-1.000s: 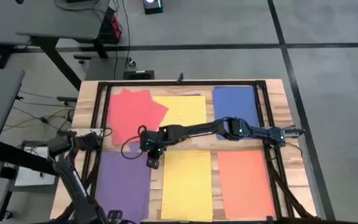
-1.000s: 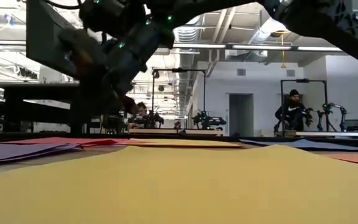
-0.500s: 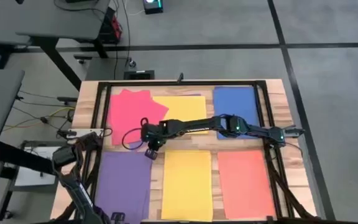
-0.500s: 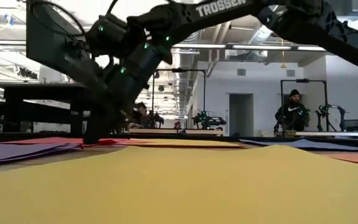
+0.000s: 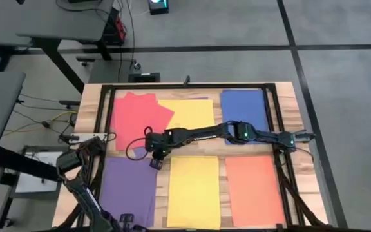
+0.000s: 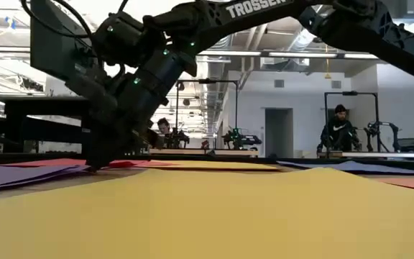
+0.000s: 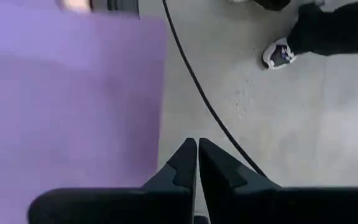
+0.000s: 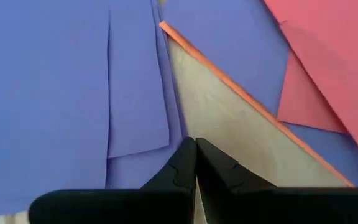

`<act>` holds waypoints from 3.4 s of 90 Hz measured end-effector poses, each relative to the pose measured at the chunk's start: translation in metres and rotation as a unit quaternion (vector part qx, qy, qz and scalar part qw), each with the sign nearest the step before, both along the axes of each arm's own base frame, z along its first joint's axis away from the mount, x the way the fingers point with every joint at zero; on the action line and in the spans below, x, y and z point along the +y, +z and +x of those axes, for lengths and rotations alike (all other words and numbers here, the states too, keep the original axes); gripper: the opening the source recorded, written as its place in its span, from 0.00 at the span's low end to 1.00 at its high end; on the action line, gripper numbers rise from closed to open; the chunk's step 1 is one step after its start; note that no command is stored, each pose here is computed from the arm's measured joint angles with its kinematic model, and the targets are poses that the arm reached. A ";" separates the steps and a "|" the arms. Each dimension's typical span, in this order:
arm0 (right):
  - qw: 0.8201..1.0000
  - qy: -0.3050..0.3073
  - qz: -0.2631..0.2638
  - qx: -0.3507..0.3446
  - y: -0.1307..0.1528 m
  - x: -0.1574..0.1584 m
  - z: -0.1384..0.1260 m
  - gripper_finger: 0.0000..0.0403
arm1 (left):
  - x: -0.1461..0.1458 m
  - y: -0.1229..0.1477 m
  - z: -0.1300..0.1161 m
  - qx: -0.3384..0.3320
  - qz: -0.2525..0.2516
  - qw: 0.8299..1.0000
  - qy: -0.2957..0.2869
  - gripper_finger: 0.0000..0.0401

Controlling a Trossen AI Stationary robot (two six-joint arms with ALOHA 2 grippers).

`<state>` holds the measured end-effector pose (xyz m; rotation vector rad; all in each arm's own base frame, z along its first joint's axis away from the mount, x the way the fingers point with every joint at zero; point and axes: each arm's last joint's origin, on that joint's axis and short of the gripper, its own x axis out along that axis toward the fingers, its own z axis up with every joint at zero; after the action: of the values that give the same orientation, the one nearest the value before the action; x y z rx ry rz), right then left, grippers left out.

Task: Organize paper
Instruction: Stack the purple paper on top of the purple paper

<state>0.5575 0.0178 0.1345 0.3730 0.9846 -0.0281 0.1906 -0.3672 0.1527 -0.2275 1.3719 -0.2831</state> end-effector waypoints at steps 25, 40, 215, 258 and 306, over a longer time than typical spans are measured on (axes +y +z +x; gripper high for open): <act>1.000 0.025 -0.004 -0.003 0.000 0.021 -0.001 0.00 | 0.009 -0.001 0.010 -0.011 0.024 1.000 0.010 0.00; 0.999 0.039 -0.008 -0.004 0.000 0.031 -0.002 0.00 | 0.012 -0.001 0.017 -0.020 0.027 0.999 0.012 0.00; 0.999 0.024 -0.035 0.024 -0.005 0.008 -0.003 0.00 | 0.016 -0.010 0.013 -0.020 0.046 0.999 0.001 0.00; 0.999 0.038 -0.026 0.024 -0.006 0.018 -0.004 0.00 | 0.017 -0.010 0.013 -0.045 0.065 0.997 -0.009 0.00; 0.998 0.041 -0.028 0.028 0.000 0.007 -0.005 0.00 | 0.005 0.014 0.015 -0.045 0.058 0.996 -0.052 0.00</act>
<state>0.5521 0.0251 0.1350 0.2815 1.0523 0.0088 0.2053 -0.3625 0.1667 -0.0463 1.3079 -0.2948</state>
